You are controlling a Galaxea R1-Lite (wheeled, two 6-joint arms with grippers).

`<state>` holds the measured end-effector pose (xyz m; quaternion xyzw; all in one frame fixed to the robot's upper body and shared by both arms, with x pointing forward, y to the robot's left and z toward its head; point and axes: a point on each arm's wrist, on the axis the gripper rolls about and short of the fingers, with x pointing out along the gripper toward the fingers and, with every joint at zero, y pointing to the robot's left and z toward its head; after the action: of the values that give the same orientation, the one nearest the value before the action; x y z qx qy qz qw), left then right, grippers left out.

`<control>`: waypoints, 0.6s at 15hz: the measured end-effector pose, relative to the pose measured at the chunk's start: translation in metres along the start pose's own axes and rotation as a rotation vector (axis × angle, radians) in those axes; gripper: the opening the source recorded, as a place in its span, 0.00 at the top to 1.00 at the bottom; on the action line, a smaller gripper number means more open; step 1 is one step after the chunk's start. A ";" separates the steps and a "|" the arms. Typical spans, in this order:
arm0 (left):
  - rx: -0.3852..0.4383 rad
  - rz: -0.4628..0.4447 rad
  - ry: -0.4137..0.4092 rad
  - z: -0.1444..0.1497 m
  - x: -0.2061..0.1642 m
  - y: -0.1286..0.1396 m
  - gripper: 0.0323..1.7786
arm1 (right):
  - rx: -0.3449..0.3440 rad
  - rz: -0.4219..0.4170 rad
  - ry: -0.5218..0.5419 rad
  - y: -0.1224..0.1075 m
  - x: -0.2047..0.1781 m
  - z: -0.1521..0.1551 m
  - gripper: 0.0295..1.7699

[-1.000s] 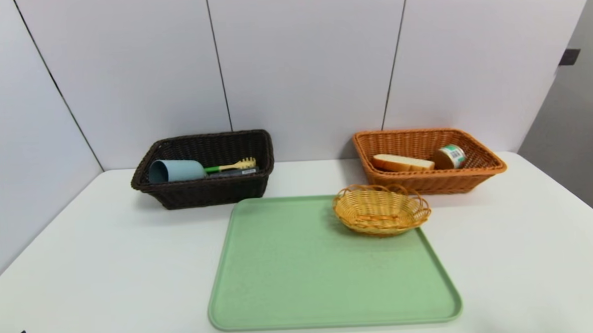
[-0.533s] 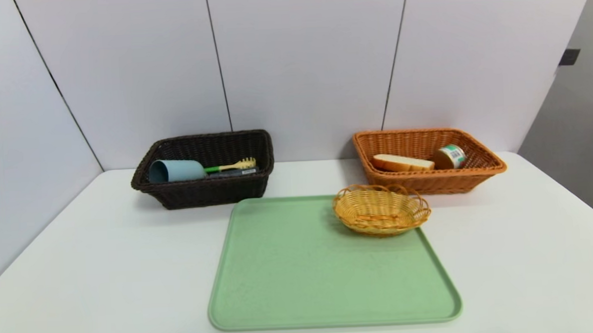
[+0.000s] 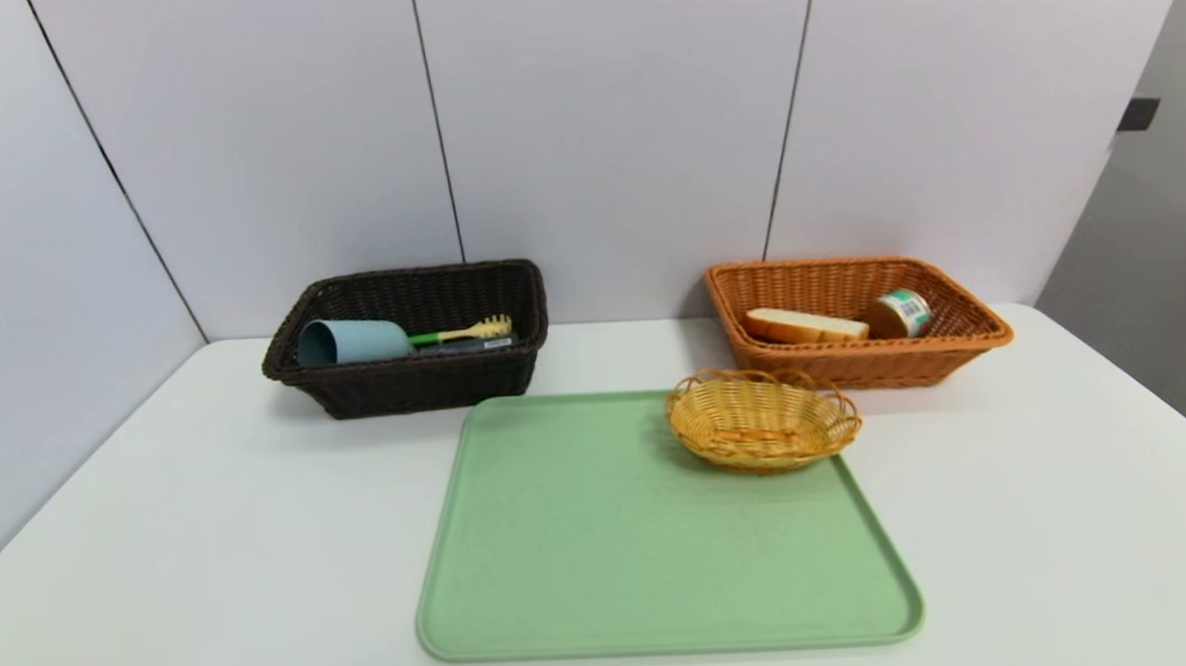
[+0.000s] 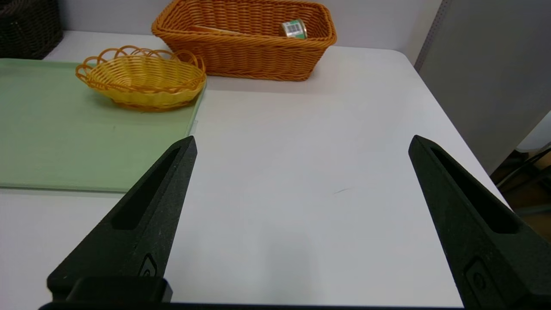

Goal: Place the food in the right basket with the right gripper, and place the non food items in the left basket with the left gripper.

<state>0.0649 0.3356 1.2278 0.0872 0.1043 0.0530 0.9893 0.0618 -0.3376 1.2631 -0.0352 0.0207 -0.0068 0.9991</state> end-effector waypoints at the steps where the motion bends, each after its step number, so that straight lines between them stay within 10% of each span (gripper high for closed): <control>1: 0.013 0.000 -0.004 0.000 -0.002 0.000 0.05 | 0.000 0.001 -0.009 0.000 -0.002 -0.002 0.04; 9: 0.053 0.007 -0.067 -0.028 -0.005 -0.004 0.05 | -0.002 -0.017 -0.093 0.002 -0.014 -0.022 0.04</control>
<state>0.0544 0.3360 1.2011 0.1156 0.0721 0.0509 0.9894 0.0474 -0.3371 1.2419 -0.0366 -0.0263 -0.0135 0.9989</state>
